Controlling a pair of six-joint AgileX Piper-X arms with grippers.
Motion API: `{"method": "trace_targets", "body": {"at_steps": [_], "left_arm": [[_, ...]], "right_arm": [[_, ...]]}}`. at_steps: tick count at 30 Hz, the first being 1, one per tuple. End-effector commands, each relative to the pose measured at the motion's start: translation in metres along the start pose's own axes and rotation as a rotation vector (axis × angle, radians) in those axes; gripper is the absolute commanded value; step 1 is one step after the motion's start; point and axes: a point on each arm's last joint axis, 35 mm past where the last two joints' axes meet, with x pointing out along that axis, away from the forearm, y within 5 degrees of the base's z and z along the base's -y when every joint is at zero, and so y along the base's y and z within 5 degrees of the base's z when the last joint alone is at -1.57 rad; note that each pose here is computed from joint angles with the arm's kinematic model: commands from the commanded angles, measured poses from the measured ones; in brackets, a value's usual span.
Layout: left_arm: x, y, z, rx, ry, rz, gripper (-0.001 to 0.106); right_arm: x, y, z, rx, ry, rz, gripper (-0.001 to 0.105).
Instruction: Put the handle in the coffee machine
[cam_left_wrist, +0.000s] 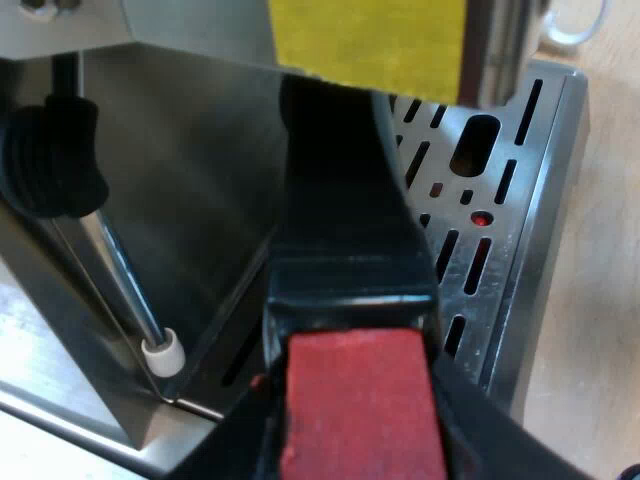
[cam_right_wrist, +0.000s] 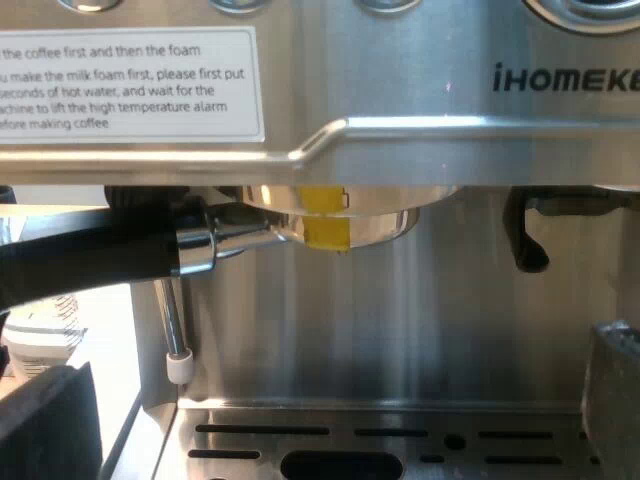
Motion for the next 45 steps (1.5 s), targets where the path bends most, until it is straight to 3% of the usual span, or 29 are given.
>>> {"method": "trace_targets", "body": {"at_steps": [1,9,19,26,39,41,42,43,44,45], "left_arm": [[-0.006,-0.005,0.022,0.089,-0.164,-0.11,0.0],[-0.006,-0.006,0.023,0.021,-0.182,-0.141,0.0],[-0.006,-0.006,0.022,0.021,-0.18,-0.138,0.0],[-0.006,-0.006,0.022,0.021,-0.179,-0.137,0.0],[-0.006,-0.007,0.021,0.006,-0.174,-0.14,0.0],[-0.006,-0.007,0.021,0.006,-0.174,-0.14,0.0],[-0.006,-0.007,0.021,0.006,-0.174,-0.14,0.0],[-0.006,-0.007,0.021,0.006,-0.171,-0.137,0.0],[-0.006,-0.006,0.021,0.006,-0.168,-0.132,0.0],[-0.006,-0.006,0.021,0.005,-0.159,-0.122,0.0]], "right_arm": [[0.001,-0.001,0.004,0.0,0.0,-0.018,0.103],[0.001,-0.001,0.004,-0.002,0.0,-0.016,0.103],[0.001,-0.001,0.001,-0.028,0.009,-0.012,0.103],[0.002,0.003,0.002,-0.025,-0.004,0.1,0.103],[0.043,-0.016,-0.002,-0.008,0.028,0.072,0.103],[0.047,-0.018,-0.003,-0.006,0.032,0.062,0.099],[0.05,-0.02,-0.003,-0.005,0.035,0.055,0.093],[0.051,-0.021,-0.004,-0.005,0.037,0.05,0.079],[0.052,-0.021,-0.004,-0.005,0.037,0.049,0.077],[0.053,-0.021,-0.004,-0.004,0.037,0.061,0.065]]}}
